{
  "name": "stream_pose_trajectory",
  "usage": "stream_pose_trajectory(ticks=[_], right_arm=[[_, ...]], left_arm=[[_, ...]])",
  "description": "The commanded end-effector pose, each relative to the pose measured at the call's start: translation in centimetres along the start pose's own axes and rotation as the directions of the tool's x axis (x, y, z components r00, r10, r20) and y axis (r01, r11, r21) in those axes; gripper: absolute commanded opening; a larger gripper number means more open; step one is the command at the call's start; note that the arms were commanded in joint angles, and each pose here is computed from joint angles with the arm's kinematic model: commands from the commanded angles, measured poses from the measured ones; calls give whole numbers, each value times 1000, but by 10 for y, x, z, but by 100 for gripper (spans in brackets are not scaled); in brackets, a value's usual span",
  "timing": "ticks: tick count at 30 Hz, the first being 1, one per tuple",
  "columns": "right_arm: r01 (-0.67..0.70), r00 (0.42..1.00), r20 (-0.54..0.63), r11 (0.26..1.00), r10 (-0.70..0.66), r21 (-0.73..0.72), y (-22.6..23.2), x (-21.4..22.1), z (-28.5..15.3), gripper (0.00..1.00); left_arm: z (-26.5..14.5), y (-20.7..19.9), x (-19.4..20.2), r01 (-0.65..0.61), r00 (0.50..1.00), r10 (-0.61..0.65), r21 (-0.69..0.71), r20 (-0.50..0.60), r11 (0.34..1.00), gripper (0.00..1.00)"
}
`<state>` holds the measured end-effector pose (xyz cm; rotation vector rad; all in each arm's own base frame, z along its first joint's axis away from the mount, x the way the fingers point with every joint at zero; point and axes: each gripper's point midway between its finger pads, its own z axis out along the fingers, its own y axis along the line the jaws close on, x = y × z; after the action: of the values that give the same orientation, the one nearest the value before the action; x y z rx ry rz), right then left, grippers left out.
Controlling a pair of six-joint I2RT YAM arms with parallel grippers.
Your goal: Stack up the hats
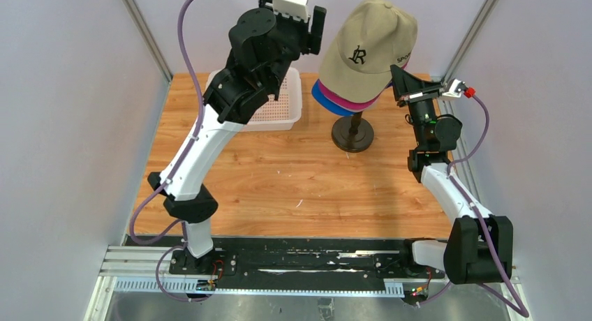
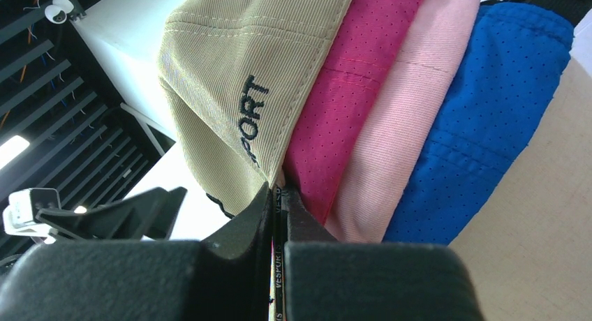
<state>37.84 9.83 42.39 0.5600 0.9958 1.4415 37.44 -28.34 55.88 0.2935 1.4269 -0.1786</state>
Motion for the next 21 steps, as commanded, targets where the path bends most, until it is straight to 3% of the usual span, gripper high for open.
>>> stream_pose_trajectory(ticks=[1, 10, 21], right_arm=[[22, 999, -43, 998, -20, 59, -17, 13, 2, 0], [37, 998, -57, 997, -33, 66, -18, 15, 0, 0], [36, 996, -79, 997, -30, 67, -22, 20, 0, 0]], left_arm=[[13, -23, -27, 3, 994, -15, 113, 105, 994, 75], [19, -78, -18, 12, 979, -82, 346, 189, 938, 76], [25, -75, 8, 7, 987, -54, 300, 150, 954, 76]])
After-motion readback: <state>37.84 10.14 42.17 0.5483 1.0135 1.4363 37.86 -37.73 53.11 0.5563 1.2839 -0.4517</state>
